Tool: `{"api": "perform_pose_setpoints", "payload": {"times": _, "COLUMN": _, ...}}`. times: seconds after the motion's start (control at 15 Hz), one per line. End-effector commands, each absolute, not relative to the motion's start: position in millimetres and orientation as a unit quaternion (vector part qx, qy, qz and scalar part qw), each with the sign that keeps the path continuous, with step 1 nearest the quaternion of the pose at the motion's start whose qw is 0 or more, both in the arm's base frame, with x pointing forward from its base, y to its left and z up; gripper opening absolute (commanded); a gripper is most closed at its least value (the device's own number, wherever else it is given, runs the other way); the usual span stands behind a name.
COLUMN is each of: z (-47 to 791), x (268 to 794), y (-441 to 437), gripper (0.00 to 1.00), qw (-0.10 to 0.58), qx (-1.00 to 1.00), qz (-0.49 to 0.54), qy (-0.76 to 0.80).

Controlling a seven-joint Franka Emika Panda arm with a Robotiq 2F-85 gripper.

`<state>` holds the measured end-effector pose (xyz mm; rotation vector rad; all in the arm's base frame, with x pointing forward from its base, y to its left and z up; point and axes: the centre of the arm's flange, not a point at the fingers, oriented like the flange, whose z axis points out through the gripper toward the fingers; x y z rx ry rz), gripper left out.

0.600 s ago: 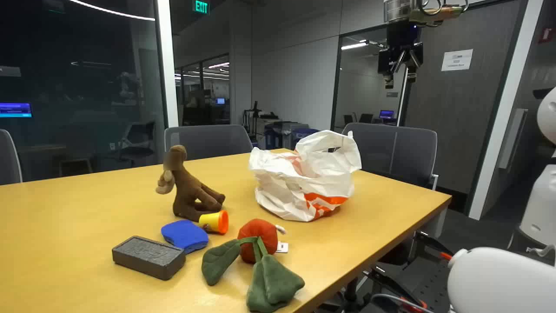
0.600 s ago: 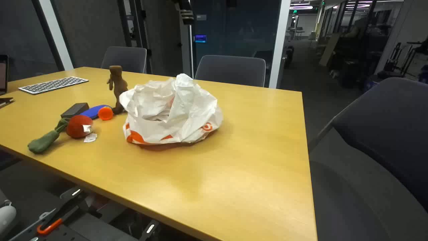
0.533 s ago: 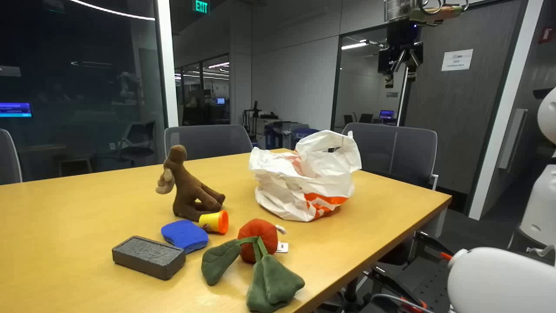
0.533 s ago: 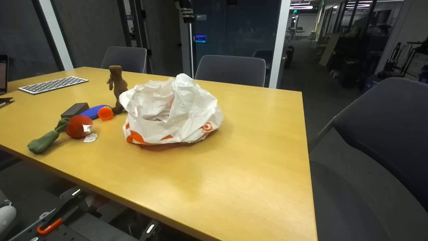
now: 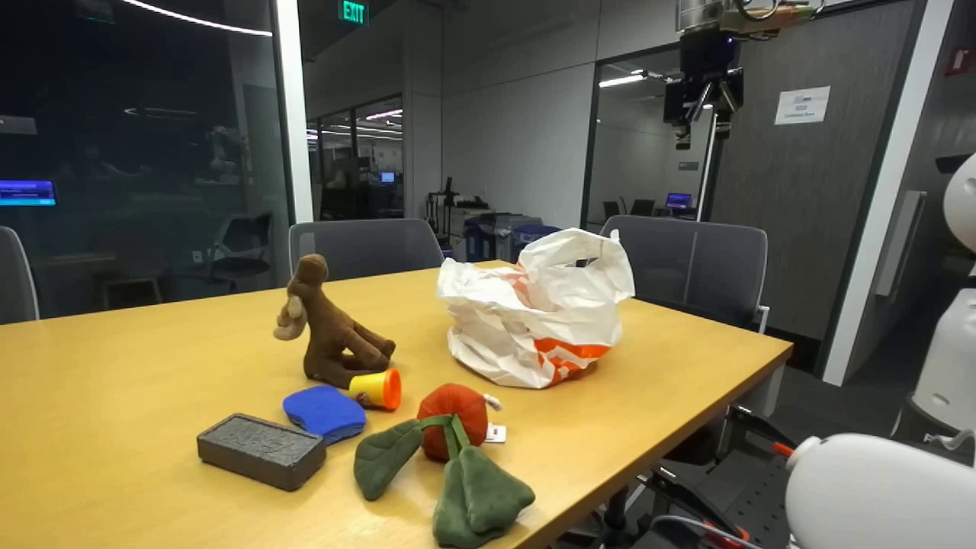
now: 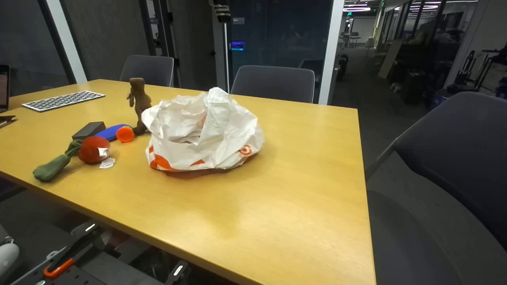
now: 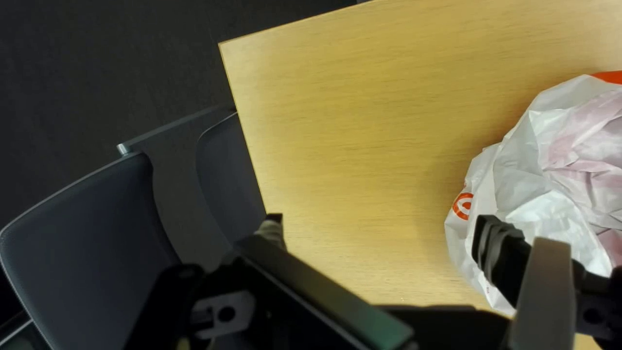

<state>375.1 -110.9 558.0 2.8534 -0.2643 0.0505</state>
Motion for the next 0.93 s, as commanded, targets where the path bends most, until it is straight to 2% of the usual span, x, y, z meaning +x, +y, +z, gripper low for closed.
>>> {"api": "perform_pose_setpoints", "payload": {"times": 0.0, "z": 552.8, "x": 379.8, "y": -102.2, "gripper": 1.00, "qw": 0.132, "qx": 0.987, "qz": 0.014, "qy": -0.087}}
{"api": "perform_pose_setpoints", "payload": {"times": 0.27, "z": 510.7, "x": 397.6, "y": -44.3, "gripper": 1.00, "qw": 0.124, "qx": 0.992, "qz": -0.011, "qy": -0.022}}
{"api": "perform_pose_setpoints", "payload": {"times": 0.53, "z": 452.2, "x": 407.4, "y": 37.8, "gripper": 1.00, "qw": 0.075, "qx": 0.994, "qz": -0.040, "qy": 0.064}}
{"api": "perform_pose_setpoints", "payload": {"times": 0.87, "z": 403.4, "x": 390.3, "y": 133.0, "gripper": 1.00, "qw": 0.022, "qx": 0.988, "qz": -0.062, "qy": 0.140}}
